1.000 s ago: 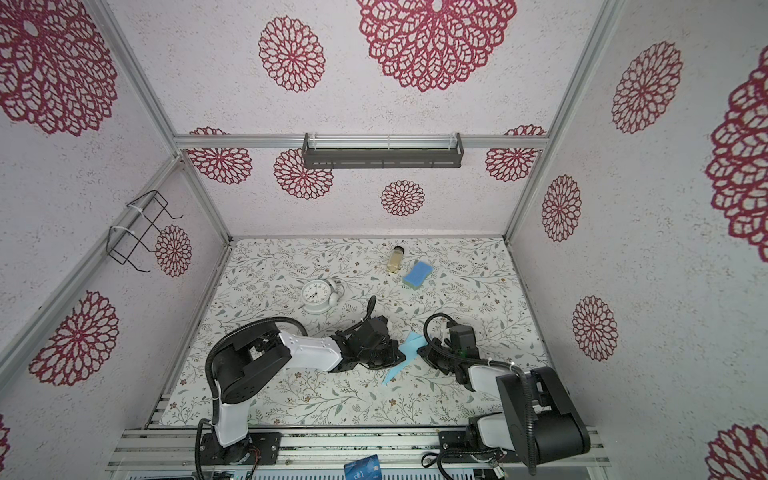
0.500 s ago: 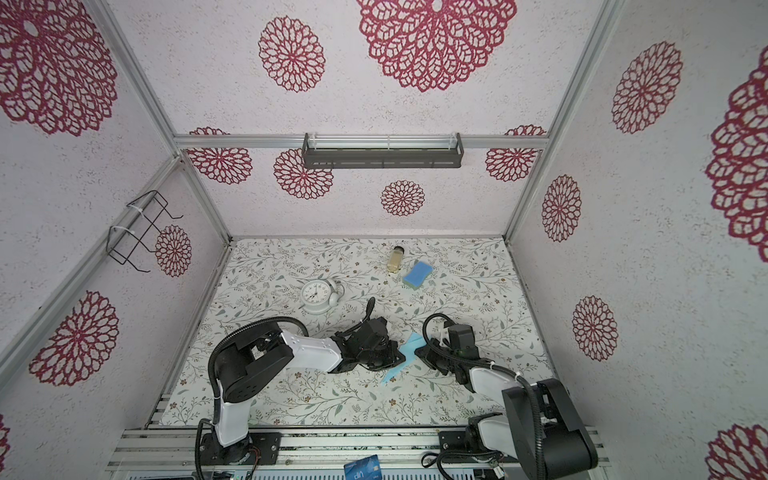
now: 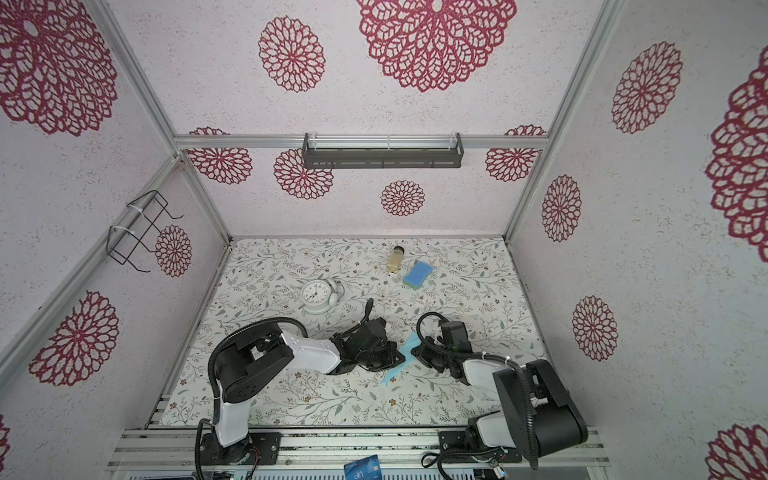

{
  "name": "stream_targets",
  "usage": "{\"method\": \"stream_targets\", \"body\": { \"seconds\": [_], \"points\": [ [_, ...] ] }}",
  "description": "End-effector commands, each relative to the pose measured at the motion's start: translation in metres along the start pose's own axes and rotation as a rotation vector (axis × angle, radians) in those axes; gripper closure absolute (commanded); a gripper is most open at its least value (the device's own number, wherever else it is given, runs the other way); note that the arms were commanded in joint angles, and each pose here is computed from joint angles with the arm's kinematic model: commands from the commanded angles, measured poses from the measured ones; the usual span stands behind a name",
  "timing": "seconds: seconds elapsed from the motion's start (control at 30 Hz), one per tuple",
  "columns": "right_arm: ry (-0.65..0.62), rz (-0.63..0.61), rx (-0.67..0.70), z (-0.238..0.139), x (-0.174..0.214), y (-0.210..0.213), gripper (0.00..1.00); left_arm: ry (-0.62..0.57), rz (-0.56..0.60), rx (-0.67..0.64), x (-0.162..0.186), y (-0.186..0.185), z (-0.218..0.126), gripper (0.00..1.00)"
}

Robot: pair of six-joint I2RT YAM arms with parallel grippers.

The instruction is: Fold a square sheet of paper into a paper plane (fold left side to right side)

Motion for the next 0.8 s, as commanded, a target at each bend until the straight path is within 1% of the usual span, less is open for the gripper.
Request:
{"method": "stream_targets", "body": {
  "seconds": [0.0,0.13,0.4,0.47,0.57,0.77],
  "points": [
    [-0.09,0.084,0.155,-0.005,-0.013,-0.03,1.0,0.082,-0.054,-0.133,0.027,0.036,-0.003,1.0],
    [-0.132,0.118,0.176,-0.011,-0.021,-0.034,1.0,0.076,-0.057,-0.13,0.029,0.036,-0.005,1.0],
    [-0.078,0.12,0.15,-0.003,-0.013,-0.04,1.0,0.071,-0.049,-0.123,0.03,0.036,-0.01,1.0],
    [-0.071,0.126,0.145,-0.002,-0.008,-0.043,1.0,0.075,-0.048,-0.129,0.031,0.038,-0.01,1.0],
    [-0.059,0.132,0.14,-0.001,0.002,-0.047,1.0,0.046,-0.035,-0.102,0.022,0.028,-0.022,1.0],
    [-0.041,0.126,0.114,0.006,0.025,-0.043,1.0,0.022,-0.017,-0.094,0.015,0.024,-0.035,1.0]
  ]
}}
Point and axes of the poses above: each gripper's point midway between its finger pads, its own z axis out along the fingers, its own y axis along the line the jaws close on, x = y × z, the point moved 4 cm from there along -z, back along the fingers, and after that the axes turned 15 degrees about z, right-handed, at the moved point
